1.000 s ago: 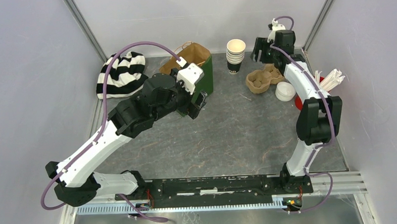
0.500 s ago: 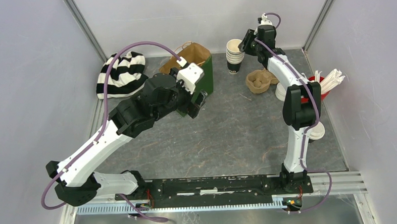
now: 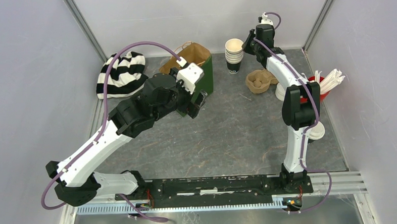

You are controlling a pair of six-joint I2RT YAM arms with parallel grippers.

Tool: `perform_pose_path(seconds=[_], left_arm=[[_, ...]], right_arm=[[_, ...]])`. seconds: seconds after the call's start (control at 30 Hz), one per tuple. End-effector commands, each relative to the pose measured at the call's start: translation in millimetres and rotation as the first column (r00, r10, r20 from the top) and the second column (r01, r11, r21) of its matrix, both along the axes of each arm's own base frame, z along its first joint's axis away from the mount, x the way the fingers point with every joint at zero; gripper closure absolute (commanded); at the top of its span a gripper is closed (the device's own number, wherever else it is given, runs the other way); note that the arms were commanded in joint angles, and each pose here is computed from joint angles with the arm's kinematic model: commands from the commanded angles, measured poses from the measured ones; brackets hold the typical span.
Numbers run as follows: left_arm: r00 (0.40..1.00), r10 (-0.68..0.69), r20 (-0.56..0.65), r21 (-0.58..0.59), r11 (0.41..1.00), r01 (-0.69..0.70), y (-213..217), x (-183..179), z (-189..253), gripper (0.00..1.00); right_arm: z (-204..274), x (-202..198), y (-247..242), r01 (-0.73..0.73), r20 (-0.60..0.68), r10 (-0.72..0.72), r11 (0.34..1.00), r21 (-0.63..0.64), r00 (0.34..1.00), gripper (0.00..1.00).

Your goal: Pack the takeout coffee

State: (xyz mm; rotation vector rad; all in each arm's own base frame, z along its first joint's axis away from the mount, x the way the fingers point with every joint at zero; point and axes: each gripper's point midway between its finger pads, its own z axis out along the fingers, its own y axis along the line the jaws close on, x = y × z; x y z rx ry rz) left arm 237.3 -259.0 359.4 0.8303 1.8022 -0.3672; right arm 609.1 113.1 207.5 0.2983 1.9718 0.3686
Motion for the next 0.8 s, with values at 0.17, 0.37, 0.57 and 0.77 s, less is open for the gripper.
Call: perform_pose_path(seconds=[0.17, 0.37, 0.57, 0.77], left_arm=[[0.998, -0.017, 0.06, -0.013, 1.0, 0.018, 5, -3, 17, 0.09], [0.998, -0.019, 0.058, -0.015, 1.0, 0.02, 5, -4, 17, 0.09], [0.998, -0.021, 0.059, -0.014, 1.0, 0.021, 5, -5, 18, 0.09], [0.998, -0.021, 0.059, -0.015, 1.0, 0.022, 5, -5, 18, 0.09]], right_arm=[[49, 2, 0, 0.063, 0.077, -0.074, 0.99, 0.127, 0.994, 0.93], [59, -2, -5, 0.081, 0.093, -0.113, 0.953, 0.292, 0.989, 1.0], [68, -3, -7, 0.076, 0.086, -0.122, 0.909, 0.41, 0.989, 1.0], [84, -5, -8, 0.047, 0.122, -0.127, 0.858, 0.511, 0.984, 1.0]])
